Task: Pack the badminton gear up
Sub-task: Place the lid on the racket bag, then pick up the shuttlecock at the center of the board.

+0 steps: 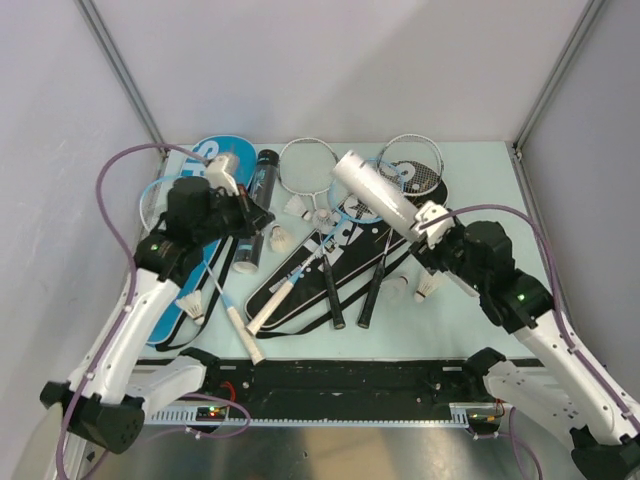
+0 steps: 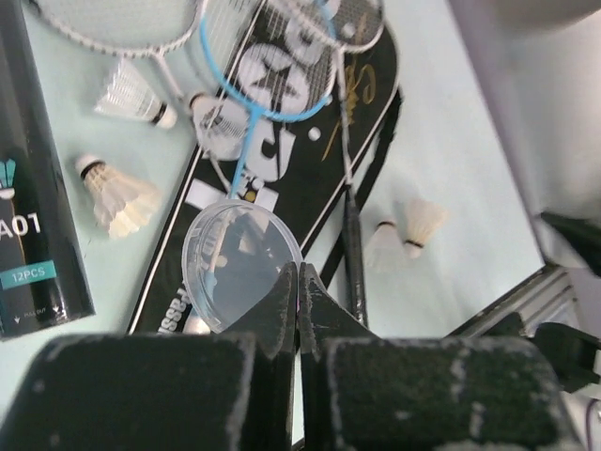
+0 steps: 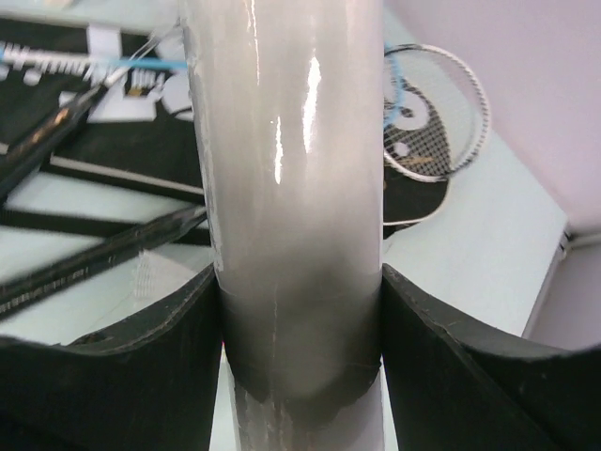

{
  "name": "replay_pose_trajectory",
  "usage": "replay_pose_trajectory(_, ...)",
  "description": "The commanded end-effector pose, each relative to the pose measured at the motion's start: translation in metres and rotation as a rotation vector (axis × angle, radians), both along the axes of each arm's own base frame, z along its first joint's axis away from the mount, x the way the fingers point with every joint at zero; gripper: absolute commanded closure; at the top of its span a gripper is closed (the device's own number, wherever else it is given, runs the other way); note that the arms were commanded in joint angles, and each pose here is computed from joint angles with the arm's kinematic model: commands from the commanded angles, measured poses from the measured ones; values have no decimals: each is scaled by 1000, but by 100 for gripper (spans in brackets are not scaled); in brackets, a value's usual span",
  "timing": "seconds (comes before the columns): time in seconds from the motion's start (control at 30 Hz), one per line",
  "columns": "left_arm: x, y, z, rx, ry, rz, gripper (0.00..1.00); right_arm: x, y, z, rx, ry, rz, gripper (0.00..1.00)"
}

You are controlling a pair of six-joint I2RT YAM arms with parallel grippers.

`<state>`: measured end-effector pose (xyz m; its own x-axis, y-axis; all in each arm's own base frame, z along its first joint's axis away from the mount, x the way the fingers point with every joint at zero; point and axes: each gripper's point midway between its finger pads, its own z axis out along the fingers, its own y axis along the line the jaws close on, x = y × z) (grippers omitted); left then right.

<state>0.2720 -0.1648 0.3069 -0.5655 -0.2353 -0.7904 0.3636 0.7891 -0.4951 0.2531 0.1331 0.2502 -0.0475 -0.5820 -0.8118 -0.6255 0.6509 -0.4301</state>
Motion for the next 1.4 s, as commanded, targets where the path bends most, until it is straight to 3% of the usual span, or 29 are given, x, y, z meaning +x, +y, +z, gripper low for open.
replay_pose_trajectory(0.0, 21, -7, -39, 124, 53, 68, 100, 12, -19, 64, 293, -157, -232, 60)
replay_pose_trajectory(0.23, 49, -57, -91, 209, 145, 58, 100, 0, -35, 83, 456, -216, -316, 59)
replay_pose_trajectory(0.5, 83, -122, -131, 320, 127, 61, 100, -25, -59, 128, 632, -346, -354, 59)
replay_pose_trajectory(0.77, 88, -181, -167, 303, 147, -66, 100, -30, -69, 127, 642, -355, -392, 59)
replay_pose_trajectory(0.9, 84, -187, -183, 322, 165, -83, 91, -32, -73, 126, 644, -362, -404, 59)
replay_pose_trajectory(1.13, 62, -181, -180, 314, 138, 11, 54, -38, -80, 126, 665, -367, -424, 58)
replay_pose_trajectory(1.27, 31, -199, -170, 178, 157, -7, 46, -39, -83, 125, 681, -365, -443, 57)
replay_pose_trajectory(1.37, 5, -224, -155, -44, 226, -35, 44, -42, -89, 125, 721, -362, -478, 57)
